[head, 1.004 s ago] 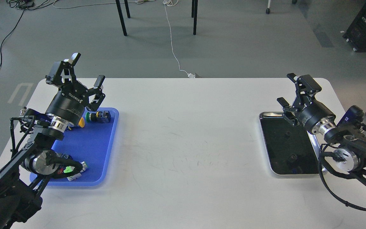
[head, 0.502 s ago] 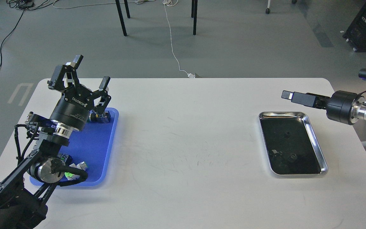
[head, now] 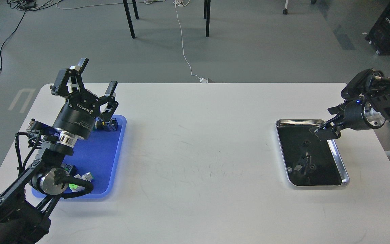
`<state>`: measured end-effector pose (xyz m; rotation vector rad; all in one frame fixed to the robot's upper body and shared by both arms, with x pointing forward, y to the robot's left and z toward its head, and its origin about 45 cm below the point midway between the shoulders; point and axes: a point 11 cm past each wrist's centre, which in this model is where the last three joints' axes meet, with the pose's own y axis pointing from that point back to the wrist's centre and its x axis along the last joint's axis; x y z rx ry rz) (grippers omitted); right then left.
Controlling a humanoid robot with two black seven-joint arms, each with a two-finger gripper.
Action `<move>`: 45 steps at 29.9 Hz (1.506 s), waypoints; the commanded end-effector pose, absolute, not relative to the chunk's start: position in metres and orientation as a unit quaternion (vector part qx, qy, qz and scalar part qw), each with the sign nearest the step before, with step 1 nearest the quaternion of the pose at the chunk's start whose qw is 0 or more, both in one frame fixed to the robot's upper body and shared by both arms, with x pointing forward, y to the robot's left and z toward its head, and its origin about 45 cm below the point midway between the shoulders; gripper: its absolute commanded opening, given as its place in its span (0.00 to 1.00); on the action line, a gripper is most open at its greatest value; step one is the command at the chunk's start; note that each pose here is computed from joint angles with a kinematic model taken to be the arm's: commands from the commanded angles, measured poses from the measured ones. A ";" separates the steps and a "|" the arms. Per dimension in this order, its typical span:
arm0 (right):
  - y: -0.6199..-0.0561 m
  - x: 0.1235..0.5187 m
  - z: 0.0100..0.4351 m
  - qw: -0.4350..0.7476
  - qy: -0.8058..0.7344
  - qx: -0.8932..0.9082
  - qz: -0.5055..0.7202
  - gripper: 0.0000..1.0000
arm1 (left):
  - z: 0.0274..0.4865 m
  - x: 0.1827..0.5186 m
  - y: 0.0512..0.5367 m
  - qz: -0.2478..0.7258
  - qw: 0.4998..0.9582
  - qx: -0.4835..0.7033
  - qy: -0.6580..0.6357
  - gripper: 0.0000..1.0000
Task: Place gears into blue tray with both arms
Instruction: 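Lower the right gripper onto a small black part on the metal tray, then close the right gripper on the black part and lift it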
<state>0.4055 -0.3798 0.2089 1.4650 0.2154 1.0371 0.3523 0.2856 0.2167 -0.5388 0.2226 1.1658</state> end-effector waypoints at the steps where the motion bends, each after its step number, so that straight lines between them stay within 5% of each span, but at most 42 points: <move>1: -0.371 0.407 0.198 0.623 0.123 0.626 0.452 0.95 | 0.218 0.352 0.285 0.543 0.795 -0.252 0.103 0.98; 10: -0.377 0.395 0.173 0.630 0.150 0.626 0.434 0.85 | 0.218 0.353 0.283 0.542 0.793 -0.256 0.105 0.98; 19: -0.380 0.391 0.164 0.631 0.153 0.627 0.430 0.54 | 0.216 0.353 0.278 0.541 0.793 -0.260 0.110 0.98; 39: -0.367 0.397 0.142 0.634 0.155 0.624 0.430 0.54 | 0.214 0.351 0.278 0.542 0.792 -0.260 0.113 0.98; 45: -0.362 0.398 0.141 0.630 0.150 0.630 0.429 0.45 | 0.214 0.351 0.278 0.542 0.792 -0.260 0.113 0.98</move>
